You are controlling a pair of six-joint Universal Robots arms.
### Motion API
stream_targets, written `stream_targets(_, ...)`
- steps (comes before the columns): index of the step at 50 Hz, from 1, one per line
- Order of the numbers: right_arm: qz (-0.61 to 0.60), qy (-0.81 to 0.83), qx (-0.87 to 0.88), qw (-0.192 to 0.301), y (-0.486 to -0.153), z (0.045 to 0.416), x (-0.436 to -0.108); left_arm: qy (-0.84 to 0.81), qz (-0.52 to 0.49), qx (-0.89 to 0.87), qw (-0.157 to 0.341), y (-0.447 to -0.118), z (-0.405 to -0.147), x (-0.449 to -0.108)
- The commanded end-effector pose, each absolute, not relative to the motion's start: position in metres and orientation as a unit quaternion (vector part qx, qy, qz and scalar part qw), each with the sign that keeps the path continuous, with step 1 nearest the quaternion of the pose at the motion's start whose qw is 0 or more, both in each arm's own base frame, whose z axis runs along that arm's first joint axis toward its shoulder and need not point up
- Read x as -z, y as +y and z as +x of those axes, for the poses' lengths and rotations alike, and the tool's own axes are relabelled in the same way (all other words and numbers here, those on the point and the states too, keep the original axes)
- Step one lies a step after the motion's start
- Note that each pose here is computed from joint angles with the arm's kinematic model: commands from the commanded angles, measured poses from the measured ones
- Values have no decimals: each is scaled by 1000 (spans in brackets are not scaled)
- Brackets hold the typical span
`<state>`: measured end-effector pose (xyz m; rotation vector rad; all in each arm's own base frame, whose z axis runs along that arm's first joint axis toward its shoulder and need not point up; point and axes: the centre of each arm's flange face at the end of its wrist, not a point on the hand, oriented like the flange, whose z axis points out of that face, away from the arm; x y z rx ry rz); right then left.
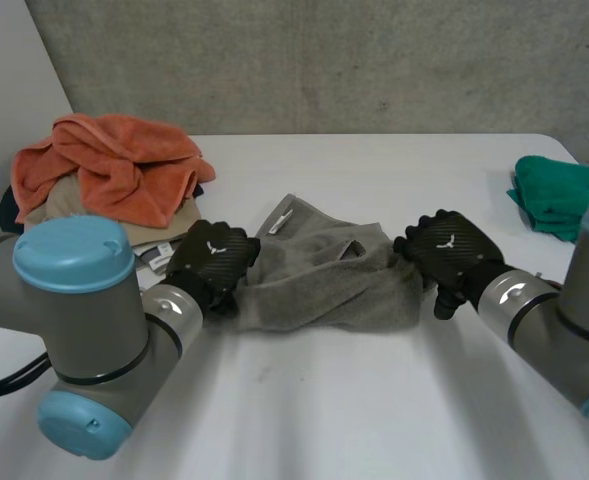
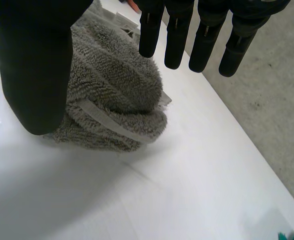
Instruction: Fold the laundry.
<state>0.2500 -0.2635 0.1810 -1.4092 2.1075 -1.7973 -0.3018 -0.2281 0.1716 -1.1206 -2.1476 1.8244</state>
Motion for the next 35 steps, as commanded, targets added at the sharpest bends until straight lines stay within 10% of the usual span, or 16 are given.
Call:
stream_targets(1,-437,701,563,29,-271,235,-202,-730,-363,-577,42,-230,-288,-157)
stream_targets(13,-450,674,586,15,-300,235,-245,-739,-355,-571,34,-239,-282,-151)
stream_targets(35,-579,620,527,53,-357,272,-166,-739,-357,-571,33,-254,-290,-145)
